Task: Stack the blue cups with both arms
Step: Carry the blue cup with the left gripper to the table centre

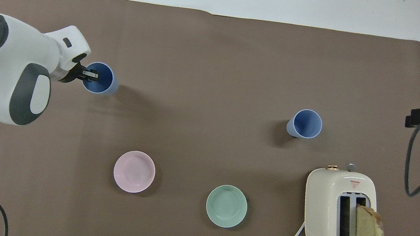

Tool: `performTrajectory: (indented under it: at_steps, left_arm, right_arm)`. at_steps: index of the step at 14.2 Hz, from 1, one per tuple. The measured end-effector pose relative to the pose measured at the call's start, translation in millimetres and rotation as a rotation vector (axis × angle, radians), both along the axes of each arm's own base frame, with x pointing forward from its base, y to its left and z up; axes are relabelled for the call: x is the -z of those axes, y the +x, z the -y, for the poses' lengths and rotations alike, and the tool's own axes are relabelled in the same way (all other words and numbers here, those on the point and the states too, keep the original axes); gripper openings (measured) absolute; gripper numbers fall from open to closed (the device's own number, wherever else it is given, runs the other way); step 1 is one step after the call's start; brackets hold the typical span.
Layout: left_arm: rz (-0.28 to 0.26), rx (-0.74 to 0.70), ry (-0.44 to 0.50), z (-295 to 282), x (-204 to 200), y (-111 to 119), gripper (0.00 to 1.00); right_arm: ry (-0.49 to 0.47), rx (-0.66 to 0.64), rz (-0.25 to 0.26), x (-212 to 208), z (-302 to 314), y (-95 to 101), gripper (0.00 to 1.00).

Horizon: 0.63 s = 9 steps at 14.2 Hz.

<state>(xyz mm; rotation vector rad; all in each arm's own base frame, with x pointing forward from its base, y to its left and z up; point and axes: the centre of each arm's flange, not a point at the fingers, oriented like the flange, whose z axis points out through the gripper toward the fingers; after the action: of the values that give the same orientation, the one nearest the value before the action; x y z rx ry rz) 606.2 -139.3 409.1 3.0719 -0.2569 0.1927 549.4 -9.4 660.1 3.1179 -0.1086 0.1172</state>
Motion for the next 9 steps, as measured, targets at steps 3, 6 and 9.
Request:
performTrajectory:
  at_steps: [3, 6, 9]
  left_arm:
    - [-0.019, -0.039, -0.013, 58.8, 6.5, -18.9, 0.04]
    - [-0.009, -0.065, -0.027, 96.0, 18.4, -34.5, 0.04]
    - [0.002, -0.076, -0.042, 129.3, 27.8, -50.3, 0.04]
  right_arm:
    - [0.0, 0.0, 0.0, 0.0, 0.0, 0.0, 1.0]
    - [0.0, 0.0, 0.0, 0.0, 0.0, 0.0, 1.0]
    - [0.0, 0.0, 0.0, 0.0, 0.0, 0.0, 1.0]
